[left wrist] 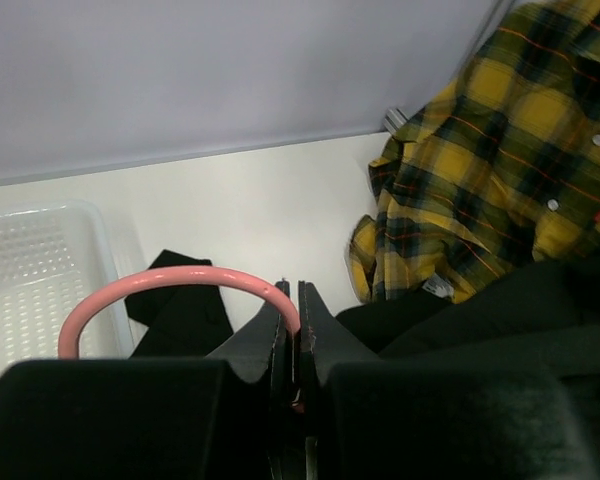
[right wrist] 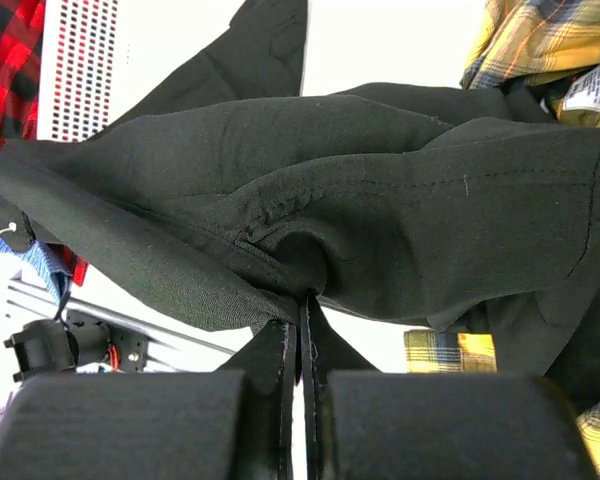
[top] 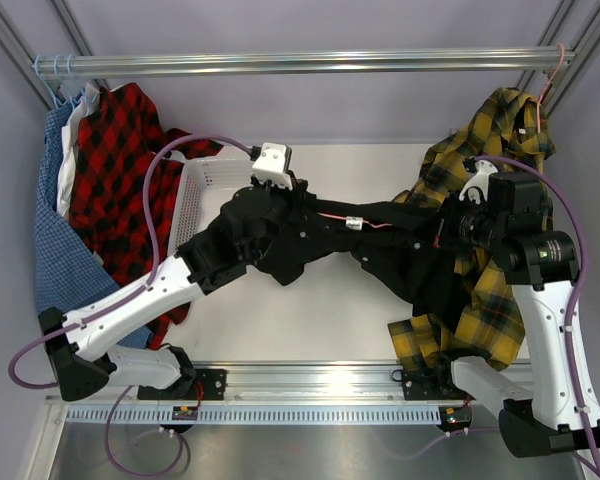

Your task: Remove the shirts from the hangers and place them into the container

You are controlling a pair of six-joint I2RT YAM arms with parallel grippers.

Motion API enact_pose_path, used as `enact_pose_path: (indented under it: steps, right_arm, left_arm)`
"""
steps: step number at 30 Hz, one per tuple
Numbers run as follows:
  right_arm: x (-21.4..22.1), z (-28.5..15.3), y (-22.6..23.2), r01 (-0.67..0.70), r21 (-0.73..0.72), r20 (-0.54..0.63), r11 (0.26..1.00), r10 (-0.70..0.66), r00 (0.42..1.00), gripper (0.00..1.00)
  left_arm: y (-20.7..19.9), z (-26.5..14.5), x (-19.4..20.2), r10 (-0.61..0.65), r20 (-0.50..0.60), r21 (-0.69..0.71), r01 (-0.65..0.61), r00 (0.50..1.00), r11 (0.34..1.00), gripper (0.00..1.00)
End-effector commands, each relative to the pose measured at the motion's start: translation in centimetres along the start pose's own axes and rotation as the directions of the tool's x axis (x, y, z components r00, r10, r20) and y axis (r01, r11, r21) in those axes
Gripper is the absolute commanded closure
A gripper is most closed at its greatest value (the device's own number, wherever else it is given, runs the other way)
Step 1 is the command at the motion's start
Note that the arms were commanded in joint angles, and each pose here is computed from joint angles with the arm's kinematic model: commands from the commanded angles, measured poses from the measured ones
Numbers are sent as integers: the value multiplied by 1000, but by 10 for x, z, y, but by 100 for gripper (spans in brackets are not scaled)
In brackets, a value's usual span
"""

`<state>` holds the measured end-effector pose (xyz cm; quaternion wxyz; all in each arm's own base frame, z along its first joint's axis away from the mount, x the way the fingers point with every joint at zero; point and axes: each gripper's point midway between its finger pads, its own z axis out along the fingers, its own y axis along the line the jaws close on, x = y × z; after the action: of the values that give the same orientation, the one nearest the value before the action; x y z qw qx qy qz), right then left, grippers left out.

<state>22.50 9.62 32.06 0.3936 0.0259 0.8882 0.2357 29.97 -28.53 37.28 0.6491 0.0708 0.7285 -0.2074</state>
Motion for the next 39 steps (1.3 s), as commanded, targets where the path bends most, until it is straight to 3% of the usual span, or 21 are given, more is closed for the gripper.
enact_pose_path:
  steps: [1,10,23,26,27,31,39]
  right_arm:
    - [1,-2,-29,-6,122,-8,992,7,1000,100]
    - [19,14,-35,-40,100,-96,994,49,994,100]
    - [53,50,-43,-109,42,-206,993,115,972,100]
    - [41,41,-31,-95,-2,-157,995,94,983,89]
    - [37,38,-31,-88,4,-138,996,88,987,79]
    - [15,19,-21,-36,-10,-39,999,36,999,65]
    - [-14,-6,3,79,-82,89,993,-72,993,47]
  left_arm:
    - [42,-19,-34,92,96,-62,-86,991,994,100]
    - [71,-28,-51,19,151,-90,-5,988,996,100]
    - [41,-31,-64,43,188,79,-59,981,995,100]
    - [36,-27,-63,73,169,90,-89,983,992,100]
    - [37,-26,-60,81,160,88,-96,984,992,100]
    - [35,-19,-60,81,139,75,-92,987,993,100]
    - [7,11,-54,108,66,58,-111,992,992,100]
